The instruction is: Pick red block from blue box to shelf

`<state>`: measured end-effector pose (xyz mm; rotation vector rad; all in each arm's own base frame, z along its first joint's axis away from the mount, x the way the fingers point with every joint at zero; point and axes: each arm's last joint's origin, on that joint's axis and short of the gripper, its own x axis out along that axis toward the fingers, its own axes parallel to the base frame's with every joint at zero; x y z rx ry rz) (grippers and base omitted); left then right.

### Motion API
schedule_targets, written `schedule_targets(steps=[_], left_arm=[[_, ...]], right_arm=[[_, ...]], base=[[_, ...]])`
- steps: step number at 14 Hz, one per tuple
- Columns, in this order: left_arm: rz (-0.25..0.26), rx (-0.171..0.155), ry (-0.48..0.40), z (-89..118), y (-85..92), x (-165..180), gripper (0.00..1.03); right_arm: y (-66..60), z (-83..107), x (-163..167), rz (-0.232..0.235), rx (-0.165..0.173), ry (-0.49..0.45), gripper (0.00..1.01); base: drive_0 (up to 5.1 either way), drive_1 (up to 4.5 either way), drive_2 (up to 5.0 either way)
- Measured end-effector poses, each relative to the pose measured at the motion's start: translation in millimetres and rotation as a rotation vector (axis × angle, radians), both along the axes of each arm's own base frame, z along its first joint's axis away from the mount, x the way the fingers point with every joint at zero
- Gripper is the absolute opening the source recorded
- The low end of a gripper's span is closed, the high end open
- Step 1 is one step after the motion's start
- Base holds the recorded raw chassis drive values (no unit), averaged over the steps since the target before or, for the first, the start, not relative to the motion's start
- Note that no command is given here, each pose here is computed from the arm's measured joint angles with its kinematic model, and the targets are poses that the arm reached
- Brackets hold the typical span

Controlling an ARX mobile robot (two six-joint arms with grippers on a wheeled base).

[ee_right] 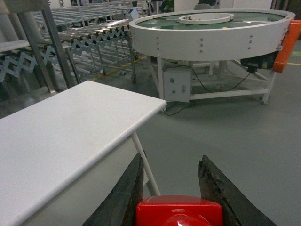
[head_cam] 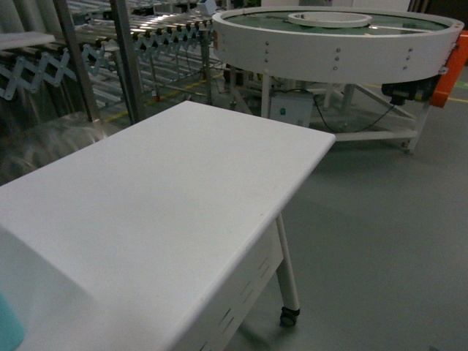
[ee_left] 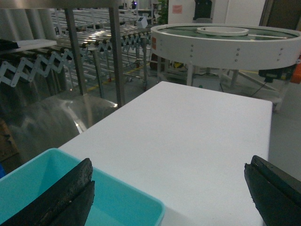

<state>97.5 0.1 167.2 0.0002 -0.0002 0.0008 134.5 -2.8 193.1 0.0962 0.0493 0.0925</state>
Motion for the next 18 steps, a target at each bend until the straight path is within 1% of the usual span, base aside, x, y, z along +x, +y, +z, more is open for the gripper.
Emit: schedule_targets(steps=[4,6,18], left_arm=[[0.0,0.0,0.0,0.0,0.0,0.0,0.98],[0.0,0.0,0.0,0.0,0.0,0.0,0.98],[0.0,0.0,0.0,0.0,0.0,0.0,0.98]], right_arm=[[0.0,0.0,0.0,0.0,0.0,0.0,0.28],[0.0,0.0,0.0,0.0,0.0,0.0,0.28],[0.0,0.0,0.0,0.0,0.0,0.0,0.28]], base=[[-1.5,-1.28,-1.8],[-1.6,1.37,-4.5],[-1.6,2.52,-5.8]])
